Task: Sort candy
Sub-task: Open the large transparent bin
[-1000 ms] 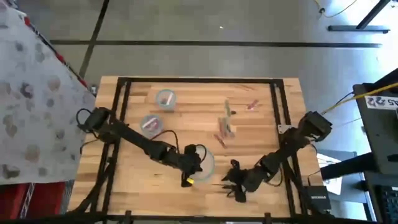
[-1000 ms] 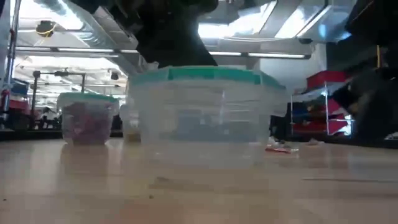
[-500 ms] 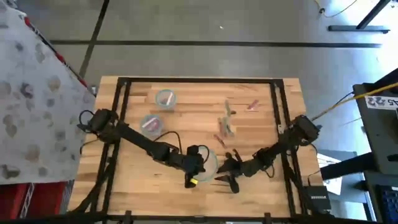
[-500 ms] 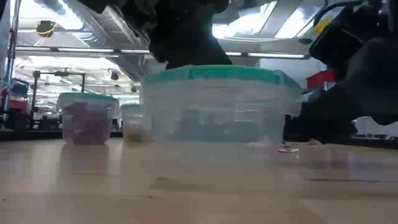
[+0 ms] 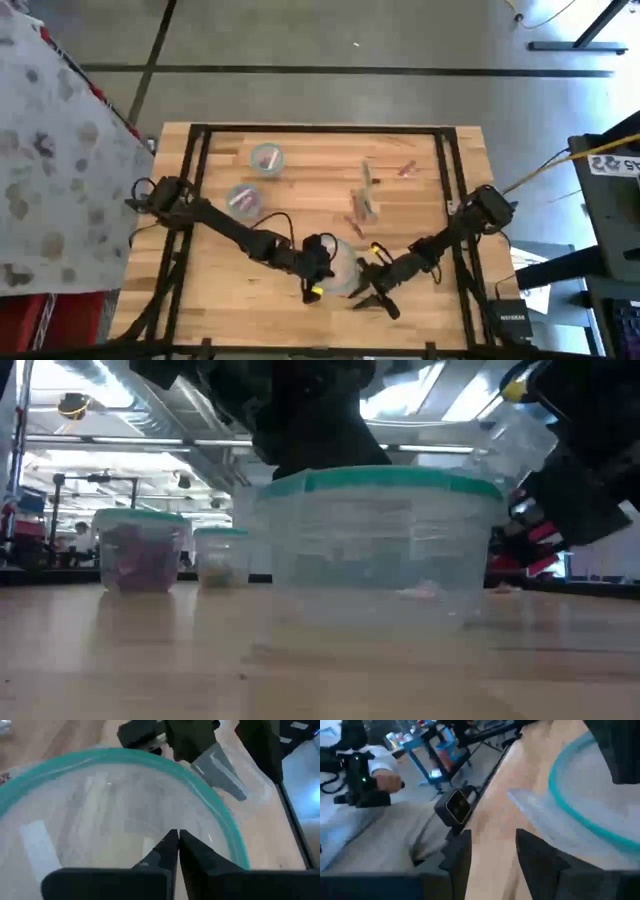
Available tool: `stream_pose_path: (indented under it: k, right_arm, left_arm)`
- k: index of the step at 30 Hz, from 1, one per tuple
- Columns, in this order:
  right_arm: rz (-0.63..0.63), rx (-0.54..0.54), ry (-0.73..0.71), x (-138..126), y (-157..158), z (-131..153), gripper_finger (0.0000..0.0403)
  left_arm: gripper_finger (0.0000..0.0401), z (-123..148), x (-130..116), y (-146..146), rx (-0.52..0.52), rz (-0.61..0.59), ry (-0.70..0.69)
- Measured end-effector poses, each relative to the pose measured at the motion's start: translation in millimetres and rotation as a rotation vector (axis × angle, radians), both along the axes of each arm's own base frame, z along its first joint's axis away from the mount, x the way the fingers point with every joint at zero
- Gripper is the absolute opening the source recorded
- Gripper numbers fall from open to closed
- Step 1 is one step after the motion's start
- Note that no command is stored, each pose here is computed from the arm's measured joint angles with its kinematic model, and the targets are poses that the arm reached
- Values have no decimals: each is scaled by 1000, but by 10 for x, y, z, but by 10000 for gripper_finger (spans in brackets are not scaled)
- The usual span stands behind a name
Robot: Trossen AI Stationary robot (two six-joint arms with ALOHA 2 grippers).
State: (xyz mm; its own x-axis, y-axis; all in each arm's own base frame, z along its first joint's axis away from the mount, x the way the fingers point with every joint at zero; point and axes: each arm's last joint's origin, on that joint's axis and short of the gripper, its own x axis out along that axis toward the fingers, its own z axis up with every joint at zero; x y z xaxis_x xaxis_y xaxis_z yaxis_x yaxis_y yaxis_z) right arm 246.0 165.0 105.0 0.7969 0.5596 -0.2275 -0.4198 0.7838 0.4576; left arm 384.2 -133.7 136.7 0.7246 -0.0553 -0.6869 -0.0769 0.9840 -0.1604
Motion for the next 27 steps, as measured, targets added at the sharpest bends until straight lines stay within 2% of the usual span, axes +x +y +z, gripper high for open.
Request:
stream_pose_path:
  k: [3, 9, 14, 16, 18, 20, 22, 24, 27]
  right_arm:
    - [-78, -61, 48, -32, -46, -1, 140]
    - [-311, -257, 122, -98, -169, 65, 140]
    - [-609, -454, 133, -191, -339, 179, 140]
    - [-766, -488, 122, -246, -419, 277, 140]
    - [-863, -483, 115, -292, -484, 379, 140]
    - [-861, -482, 133, -359, -517, 449, 140]
    - [-809, -426, 125, -394, -511, 566, 140]
    - [-708, -376, 109, -420, -469, 665, 140]
    - [-469, -280, 88, -409, -319, 766, 140]
  left_arm:
    - [0, 3, -1, -12, -23, 8, -1]
    - [0, 68, -42, -121, -78, 30, -25]
    - [0, 176, -24, -126, -57, 59, -55]
    - [0, 189, -11, -112, -62, 31, -54]
    - [0, 195, -4, -107, -59, 17, -56]
    - [0, 193, -3, -102, -59, 11, -53]
    - [0, 190, 3, -79, -54, 21, -50]
    - [0, 190, 2, -78, -53, 22, -48]
    - [0, 193, 2, -76, -44, 23, -51]
